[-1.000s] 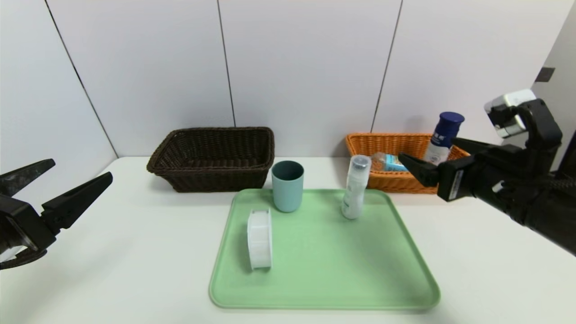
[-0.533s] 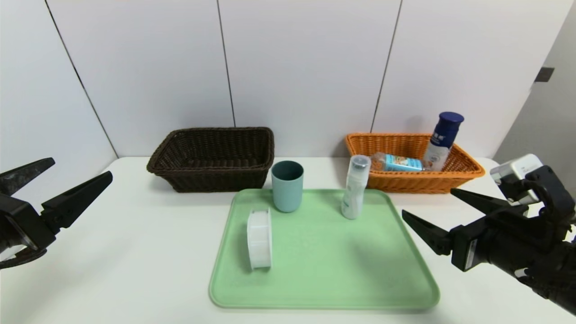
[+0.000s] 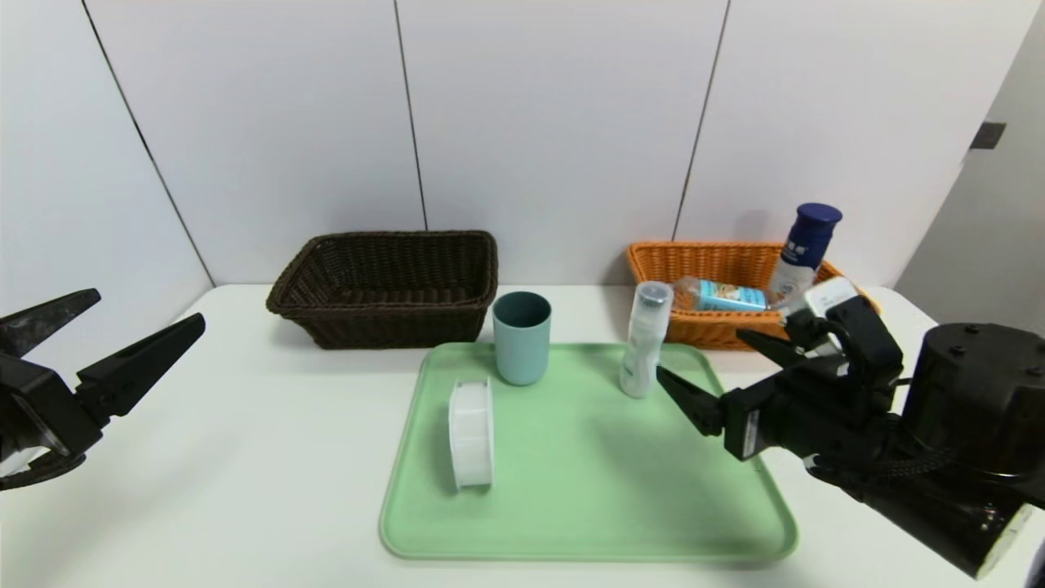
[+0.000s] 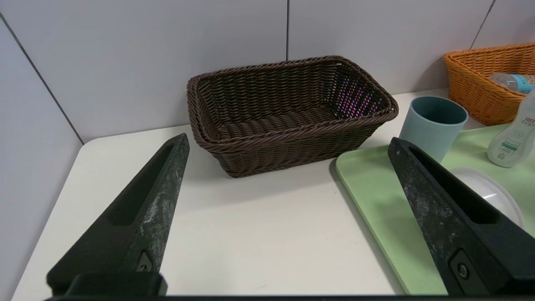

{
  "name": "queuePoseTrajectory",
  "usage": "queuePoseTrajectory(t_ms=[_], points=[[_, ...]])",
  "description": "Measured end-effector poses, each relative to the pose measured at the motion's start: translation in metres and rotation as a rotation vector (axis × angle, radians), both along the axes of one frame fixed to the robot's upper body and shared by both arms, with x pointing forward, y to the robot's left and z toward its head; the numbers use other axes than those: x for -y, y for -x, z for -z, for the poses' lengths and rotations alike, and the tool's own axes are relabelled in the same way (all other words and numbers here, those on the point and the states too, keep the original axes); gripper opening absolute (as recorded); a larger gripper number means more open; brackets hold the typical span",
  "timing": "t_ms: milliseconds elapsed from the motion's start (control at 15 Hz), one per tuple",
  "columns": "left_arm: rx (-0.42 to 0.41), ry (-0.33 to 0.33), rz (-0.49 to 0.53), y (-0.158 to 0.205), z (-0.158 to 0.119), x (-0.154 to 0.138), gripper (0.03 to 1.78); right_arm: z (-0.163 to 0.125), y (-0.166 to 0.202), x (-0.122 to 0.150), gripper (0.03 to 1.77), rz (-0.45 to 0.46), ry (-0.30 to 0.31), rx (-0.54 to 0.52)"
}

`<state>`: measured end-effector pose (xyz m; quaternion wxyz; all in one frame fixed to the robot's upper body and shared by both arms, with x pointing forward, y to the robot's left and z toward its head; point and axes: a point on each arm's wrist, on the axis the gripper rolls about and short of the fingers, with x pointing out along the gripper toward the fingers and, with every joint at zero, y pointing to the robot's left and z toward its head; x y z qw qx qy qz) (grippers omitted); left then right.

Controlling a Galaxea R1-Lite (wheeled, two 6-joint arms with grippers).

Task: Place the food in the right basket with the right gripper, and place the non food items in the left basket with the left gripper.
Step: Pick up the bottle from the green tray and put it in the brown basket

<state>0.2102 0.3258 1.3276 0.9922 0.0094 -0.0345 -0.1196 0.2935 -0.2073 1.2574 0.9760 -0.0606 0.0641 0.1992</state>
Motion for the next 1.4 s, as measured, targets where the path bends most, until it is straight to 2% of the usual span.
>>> queuePoseTrajectory(t_ms=[133, 400, 733, 1400], points=[[-0.010, 0.002, 0.002, -0.001, 0.002, 0.000, 1.69, 0.004, -0.011, -0.009, 1.69, -0.005, 0.000, 0.001], [-0.039, 0.008, 0.046, -0.005, 0.006, 0.006, 1.69, 0.022, -0.022, -0.017, 1.69, -0.002, 0.037, -0.051], [-0.042, 0.007, 0.058, -0.005, 0.007, 0.007, 1.69, 0.031, -0.041, -0.026, 1.69, 0.016, 0.013, -0.014], [-0.026, 0.006, 0.058, 0.002, 0.008, 0.007, 1.69, 0.049, -0.067, -0.034, 1.69, 0.076, 0.032, -0.029]])
